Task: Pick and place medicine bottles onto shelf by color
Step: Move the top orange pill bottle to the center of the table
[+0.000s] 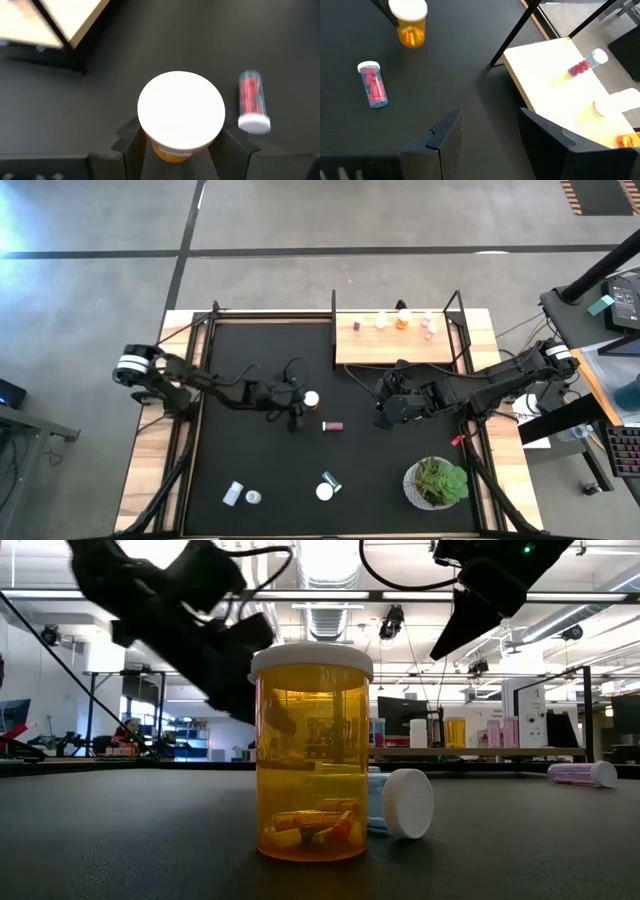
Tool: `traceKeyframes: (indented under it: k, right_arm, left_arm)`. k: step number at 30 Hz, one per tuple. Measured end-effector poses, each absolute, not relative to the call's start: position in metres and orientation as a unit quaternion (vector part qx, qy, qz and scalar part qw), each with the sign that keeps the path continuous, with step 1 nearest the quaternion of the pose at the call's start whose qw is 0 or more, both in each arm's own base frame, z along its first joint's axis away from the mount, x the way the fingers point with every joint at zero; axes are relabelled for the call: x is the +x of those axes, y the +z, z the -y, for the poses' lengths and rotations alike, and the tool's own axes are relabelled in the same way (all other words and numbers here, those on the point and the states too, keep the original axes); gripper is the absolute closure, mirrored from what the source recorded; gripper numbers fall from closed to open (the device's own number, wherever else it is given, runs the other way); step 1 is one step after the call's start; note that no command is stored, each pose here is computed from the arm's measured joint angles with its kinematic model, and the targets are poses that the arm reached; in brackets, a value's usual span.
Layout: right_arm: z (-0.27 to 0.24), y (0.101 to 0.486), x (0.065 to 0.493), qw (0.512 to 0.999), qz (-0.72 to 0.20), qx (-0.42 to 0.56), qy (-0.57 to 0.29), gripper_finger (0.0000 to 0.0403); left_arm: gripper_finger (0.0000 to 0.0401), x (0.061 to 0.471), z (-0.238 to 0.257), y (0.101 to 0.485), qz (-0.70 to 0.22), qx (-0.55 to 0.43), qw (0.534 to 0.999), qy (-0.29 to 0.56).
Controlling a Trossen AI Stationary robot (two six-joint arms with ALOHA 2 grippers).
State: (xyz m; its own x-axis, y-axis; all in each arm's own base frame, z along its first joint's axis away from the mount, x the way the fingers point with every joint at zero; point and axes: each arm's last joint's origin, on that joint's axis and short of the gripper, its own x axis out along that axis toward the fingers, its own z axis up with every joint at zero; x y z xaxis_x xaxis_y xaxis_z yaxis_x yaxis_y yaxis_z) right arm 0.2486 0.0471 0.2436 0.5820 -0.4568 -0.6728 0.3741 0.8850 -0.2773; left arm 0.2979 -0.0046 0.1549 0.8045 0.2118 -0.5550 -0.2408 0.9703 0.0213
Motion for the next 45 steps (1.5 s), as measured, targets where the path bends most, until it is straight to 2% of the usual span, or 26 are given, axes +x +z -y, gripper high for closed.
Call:
traceKeyframes:
  k: [13,20,38,45]
  right_arm:
    - [-0.047,0.244,0.249,0.888,-0.393,-0.053,-0.234,0.022]
    - [-0.047,0.244,0.249,0.888,-0.393,-0.053,-0.234,0.022]
    - [-0.047,0.244,0.249,0.888,-0.393,-0.052,-0.234,0.022]
    - [-0.047,0.244,0.249,0.888,-0.393,-0.053,-0.234,0.022]
  left_arm:
    - [0.0236,0.361,-0.013,0.153,-0.266,-0.023,0.961,0.074]
    - [0.0236,0.378,-0.017,0.152,-0.262,-0.025,0.962,0.068]
    - [0.0234,0.377,-0.023,0.143,-0.277,-0.05,0.957,0.067]
    - [0.0188,0.377,-0.024,0.144,-0.275,-0.069,0.956,0.074]
